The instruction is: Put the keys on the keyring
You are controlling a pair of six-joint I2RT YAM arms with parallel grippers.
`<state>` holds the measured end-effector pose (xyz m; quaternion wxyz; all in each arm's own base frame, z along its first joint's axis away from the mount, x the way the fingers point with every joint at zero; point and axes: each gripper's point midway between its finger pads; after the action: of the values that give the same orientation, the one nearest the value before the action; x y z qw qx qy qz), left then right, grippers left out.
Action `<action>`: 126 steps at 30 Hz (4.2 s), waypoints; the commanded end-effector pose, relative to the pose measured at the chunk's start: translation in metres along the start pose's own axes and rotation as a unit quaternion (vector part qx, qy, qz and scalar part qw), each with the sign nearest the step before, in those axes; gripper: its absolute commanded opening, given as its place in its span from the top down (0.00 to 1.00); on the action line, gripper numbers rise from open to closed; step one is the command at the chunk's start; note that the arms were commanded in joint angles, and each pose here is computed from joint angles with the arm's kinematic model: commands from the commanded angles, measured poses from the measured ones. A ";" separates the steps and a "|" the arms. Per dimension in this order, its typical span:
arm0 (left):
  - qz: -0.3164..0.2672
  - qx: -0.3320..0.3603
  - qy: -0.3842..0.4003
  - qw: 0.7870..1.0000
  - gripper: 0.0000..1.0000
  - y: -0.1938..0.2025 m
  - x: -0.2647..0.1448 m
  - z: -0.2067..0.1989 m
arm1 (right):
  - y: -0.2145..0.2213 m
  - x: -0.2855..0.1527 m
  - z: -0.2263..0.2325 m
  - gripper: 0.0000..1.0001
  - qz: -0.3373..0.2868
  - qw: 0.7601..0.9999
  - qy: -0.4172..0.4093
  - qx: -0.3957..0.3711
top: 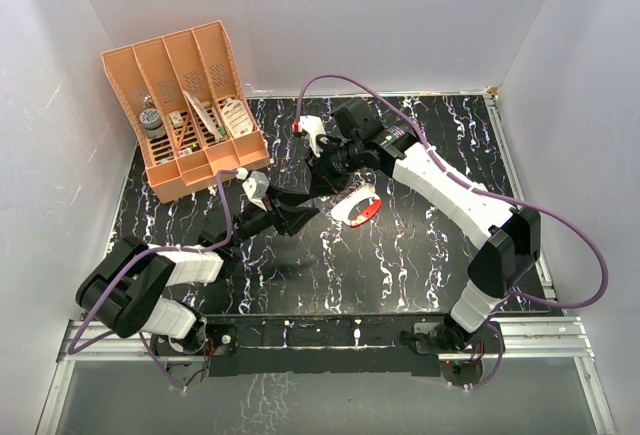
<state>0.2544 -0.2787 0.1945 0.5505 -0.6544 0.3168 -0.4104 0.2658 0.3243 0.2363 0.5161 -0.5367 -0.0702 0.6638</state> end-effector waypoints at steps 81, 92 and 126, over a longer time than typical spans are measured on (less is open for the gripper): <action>0.046 -0.215 -0.077 0.972 1.00 -0.023 0.019 0.042 | -0.060 -0.066 -0.059 0.67 -0.321 0.925 0.182 0.092; 0.072 -0.224 -0.122 0.964 1.00 -0.012 0.002 0.056 | 0.008 -0.034 -0.159 0.66 -0.230 0.909 0.227 0.261; 0.078 -0.236 -0.135 0.959 1.00 0.003 -0.005 0.059 | 0.070 0.050 -0.217 0.71 -0.203 0.924 0.159 0.282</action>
<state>0.3019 -0.2507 0.1770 0.4454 -0.7868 0.3906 -0.1729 0.3835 0.2241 0.0615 0.7645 -0.4405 0.1360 0.4505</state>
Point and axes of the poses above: each gripper's point midway between its finger pads, its own x axis out along the fingers, its own z axis along the line the jaws close on, y = z × x, and after that the axes turned 14 degrees about x, right-handed
